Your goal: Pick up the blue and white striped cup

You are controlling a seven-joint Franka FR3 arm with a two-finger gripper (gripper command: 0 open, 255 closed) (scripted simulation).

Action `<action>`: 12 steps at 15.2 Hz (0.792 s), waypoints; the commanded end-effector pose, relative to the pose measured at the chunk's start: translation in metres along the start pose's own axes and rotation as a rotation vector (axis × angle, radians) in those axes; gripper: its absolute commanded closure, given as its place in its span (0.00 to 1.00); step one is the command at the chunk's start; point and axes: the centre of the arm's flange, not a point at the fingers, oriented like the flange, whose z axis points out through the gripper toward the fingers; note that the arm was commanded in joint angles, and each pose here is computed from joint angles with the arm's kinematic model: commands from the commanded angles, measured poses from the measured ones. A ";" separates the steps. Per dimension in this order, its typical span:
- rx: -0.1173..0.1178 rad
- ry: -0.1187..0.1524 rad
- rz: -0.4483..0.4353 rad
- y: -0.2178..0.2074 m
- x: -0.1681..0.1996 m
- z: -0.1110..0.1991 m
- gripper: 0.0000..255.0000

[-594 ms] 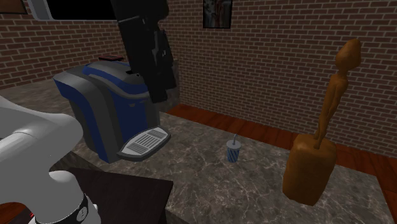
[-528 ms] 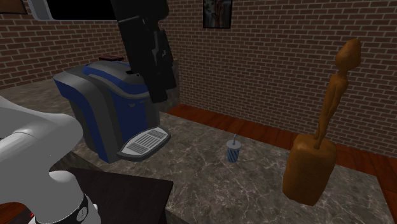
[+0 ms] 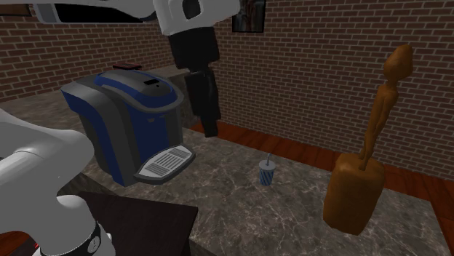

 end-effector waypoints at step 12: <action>0.016 -0.017 0.025 -0.130 0.034 0.104 0.00</action>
